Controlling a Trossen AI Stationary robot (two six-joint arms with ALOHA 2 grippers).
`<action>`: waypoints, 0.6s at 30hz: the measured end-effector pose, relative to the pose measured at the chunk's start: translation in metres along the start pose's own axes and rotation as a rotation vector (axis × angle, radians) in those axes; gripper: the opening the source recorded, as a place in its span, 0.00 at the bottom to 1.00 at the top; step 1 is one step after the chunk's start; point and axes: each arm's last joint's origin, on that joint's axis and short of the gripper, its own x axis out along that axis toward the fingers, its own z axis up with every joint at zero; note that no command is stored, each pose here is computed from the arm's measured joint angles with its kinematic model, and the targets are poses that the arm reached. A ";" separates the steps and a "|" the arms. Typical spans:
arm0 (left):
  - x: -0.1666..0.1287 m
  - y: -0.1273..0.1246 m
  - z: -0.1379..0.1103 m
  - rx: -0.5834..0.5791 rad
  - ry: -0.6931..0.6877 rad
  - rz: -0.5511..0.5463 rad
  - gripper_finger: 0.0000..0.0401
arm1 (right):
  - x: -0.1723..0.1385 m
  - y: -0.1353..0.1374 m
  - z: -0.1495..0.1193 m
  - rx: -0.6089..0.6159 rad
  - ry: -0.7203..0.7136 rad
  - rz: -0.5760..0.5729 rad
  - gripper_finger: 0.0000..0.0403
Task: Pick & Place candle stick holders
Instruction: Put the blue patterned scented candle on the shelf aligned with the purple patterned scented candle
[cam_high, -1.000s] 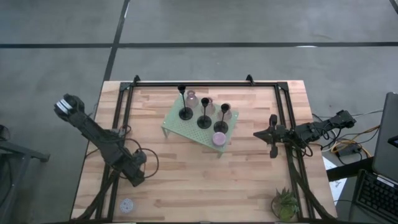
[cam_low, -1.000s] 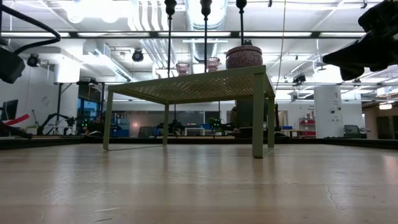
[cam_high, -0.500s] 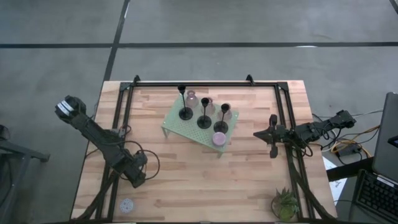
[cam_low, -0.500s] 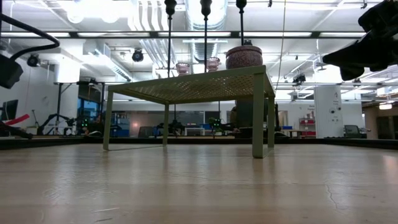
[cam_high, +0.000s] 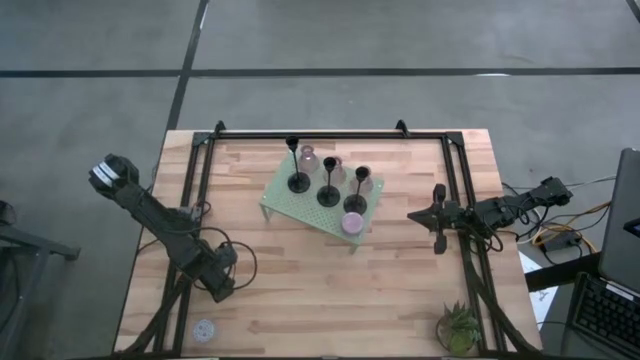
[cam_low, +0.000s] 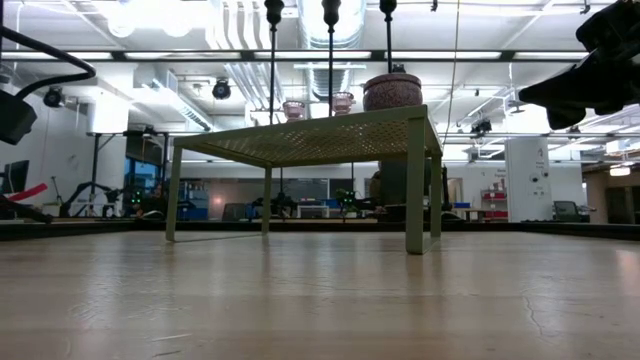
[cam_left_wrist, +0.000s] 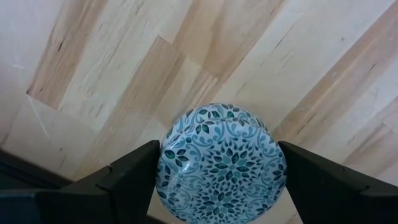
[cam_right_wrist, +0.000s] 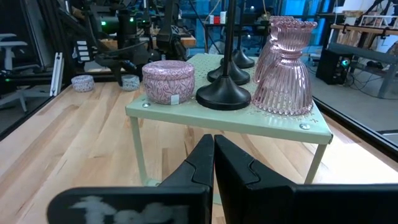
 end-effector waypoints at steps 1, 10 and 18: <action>0.000 0.000 0.000 0.000 0.000 0.000 0.78 | 0.000 0.000 0.000 0.000 0.000 0.000 0.02; 0.001 0.000 0.001 -0.003 -0.018 -0.010 0.78 | 0.000 0.000 0.000 0.000 0.000 0.000 0.02; 0.006 0.002 0.001 -0.011 -0.022 -0.011 0.77 | 0.000 0.000 0.000 0.000 0.000 0.000 0.02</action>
